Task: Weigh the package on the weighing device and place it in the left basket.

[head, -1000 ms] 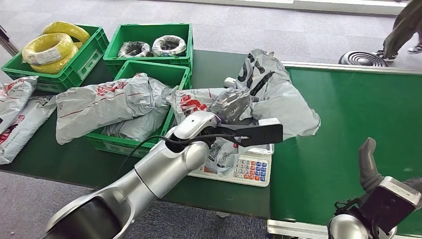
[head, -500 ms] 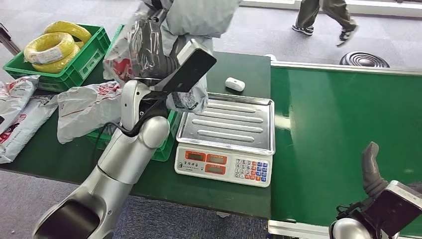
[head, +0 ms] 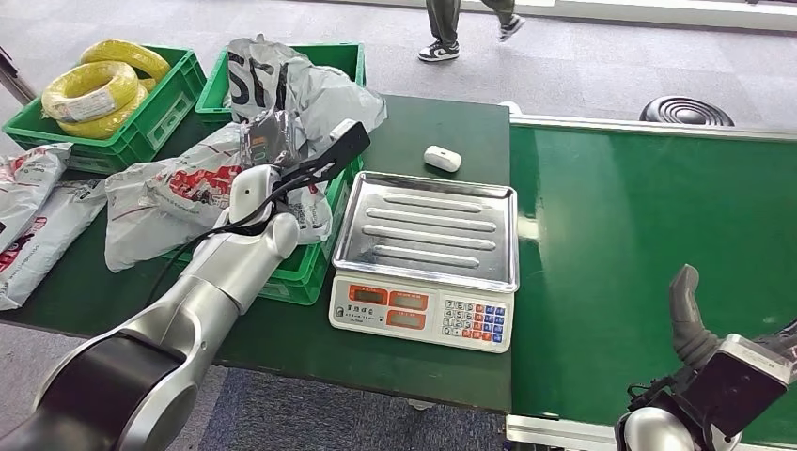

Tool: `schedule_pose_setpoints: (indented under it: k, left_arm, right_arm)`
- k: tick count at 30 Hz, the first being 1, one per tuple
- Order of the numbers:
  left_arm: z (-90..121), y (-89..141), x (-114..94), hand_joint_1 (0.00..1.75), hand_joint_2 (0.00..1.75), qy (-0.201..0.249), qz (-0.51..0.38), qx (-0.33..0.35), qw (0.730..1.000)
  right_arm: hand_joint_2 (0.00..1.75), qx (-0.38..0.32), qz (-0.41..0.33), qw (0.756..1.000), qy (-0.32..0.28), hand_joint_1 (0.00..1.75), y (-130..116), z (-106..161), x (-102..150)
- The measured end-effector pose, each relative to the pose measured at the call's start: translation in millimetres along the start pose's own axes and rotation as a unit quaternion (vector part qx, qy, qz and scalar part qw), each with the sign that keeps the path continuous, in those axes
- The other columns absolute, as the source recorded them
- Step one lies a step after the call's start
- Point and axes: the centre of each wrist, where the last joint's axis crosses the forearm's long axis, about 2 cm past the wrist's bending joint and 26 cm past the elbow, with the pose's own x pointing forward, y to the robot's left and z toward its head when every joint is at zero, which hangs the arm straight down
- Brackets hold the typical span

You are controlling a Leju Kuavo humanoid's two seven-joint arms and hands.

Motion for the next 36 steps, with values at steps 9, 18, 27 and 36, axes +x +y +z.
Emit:
schedule_pose_setpoints:
  k: [9,18,27,36]
  left_arm:
    - [4,-19,-16,0.31,1.75,0.037,-0.034,-0.141,0.989]
    - [5,-21,-31,0.00,1.75,0.008,0.154,-0.125,0.980]
    - [1,-1,-54,0.00,1.75,0.003,0.310,0.168,0.936]
    - [1,11,-70,0.00,1.75,-0.031,0.361,0.287,0.887]
  right_arm:
    - [1.75,0.010,-0.002,1.000,0.002,0.00,4,0,-4]
    - [1.75,0.016,-0.005,1.000,0.005,0.00,9,-4,-8]
    - [1.75,0.029,-0.020,0.999,0.014,0.00,21,-5,-10]
    - [1.75,0.044,-0.028,0.998,0.021,0.00,29,1,-14]
